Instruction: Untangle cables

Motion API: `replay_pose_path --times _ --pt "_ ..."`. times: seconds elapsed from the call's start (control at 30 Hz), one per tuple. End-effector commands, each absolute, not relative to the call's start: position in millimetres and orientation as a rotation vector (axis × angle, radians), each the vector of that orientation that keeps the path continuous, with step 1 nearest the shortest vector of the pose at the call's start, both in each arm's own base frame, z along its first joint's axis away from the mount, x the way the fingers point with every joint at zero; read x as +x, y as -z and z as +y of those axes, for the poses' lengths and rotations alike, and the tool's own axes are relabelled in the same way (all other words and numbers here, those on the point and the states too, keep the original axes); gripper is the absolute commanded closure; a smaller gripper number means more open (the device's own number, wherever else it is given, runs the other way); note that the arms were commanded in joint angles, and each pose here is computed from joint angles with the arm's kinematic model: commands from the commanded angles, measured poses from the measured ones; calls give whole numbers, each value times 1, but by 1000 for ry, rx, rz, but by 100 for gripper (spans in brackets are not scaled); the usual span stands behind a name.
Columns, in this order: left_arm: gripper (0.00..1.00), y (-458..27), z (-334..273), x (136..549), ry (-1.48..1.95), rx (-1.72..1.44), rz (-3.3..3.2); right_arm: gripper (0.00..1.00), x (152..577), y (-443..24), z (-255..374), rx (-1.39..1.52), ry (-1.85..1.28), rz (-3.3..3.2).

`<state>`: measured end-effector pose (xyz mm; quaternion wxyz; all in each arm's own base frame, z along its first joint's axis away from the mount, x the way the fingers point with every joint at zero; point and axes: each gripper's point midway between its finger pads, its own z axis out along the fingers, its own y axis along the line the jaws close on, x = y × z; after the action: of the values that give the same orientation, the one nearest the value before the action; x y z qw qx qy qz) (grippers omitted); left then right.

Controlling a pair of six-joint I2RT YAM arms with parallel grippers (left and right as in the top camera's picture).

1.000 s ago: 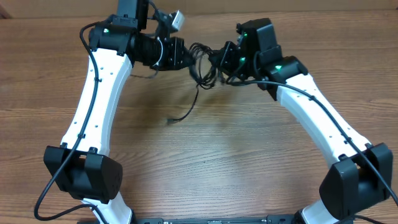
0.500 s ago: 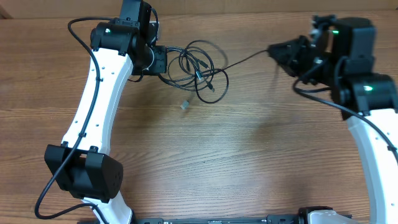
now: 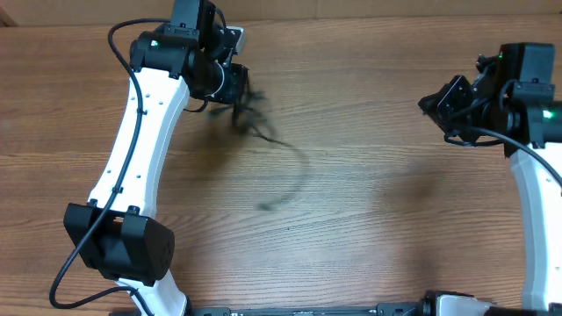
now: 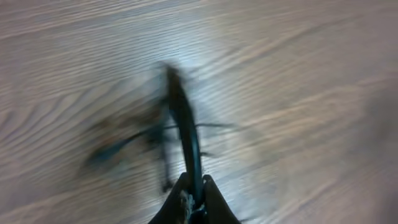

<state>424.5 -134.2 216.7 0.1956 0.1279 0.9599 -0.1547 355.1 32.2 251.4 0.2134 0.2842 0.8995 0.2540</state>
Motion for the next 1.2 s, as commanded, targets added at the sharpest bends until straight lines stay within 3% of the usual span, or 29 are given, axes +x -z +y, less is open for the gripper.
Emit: replay_pose_path --times 0.0,0.03,0.2,0.27,0.43,0.63,1.17 --pt "96 -226 -160 419 641 549 2604 78 360 -249 37 675 -706 2530" --pt "96 -228 -164 418 672 575 2590 75 361 -249 41 639 -739 2535" --pt "96 -239 -179 416 797 617 2524 42 369 -251 75 504 -909 2542" --pt "96 -249 -182 419 816 624 2484 36 371 -253 95 441 -980 2545" --pt "96 -291 -196 421 912 655 2357 43 384 -251 137 469 -1091 2539" --pt "96 -333 -207 418 1023 642 2255 44 399 -259 186 438 -1189 2480" --pt "96 -342 -213 414 1079 650 2228 48 435 -228 242 649 -1216 2431"
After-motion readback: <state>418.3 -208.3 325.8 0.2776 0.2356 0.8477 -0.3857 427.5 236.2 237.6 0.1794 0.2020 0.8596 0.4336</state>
